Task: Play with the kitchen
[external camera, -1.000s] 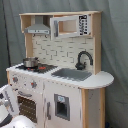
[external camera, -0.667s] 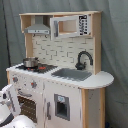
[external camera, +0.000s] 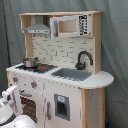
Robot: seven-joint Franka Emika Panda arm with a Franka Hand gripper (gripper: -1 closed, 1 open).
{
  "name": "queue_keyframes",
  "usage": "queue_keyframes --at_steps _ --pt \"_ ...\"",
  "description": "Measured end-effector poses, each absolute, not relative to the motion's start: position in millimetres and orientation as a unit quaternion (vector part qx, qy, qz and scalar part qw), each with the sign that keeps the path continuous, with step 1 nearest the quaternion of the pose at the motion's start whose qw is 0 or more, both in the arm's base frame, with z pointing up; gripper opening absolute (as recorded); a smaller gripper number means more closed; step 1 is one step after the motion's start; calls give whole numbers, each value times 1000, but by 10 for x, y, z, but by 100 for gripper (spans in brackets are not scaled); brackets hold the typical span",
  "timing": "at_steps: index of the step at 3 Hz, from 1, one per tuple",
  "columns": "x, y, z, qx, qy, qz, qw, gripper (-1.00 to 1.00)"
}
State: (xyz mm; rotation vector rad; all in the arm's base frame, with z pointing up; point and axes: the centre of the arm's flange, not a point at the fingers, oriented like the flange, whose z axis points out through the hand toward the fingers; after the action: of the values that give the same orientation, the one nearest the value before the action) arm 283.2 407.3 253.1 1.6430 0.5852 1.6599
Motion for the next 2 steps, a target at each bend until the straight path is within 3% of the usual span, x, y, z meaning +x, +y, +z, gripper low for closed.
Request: queue_keyframes --at_steps 2 --pt "3082 4189 2360 658 177 662 311 100"
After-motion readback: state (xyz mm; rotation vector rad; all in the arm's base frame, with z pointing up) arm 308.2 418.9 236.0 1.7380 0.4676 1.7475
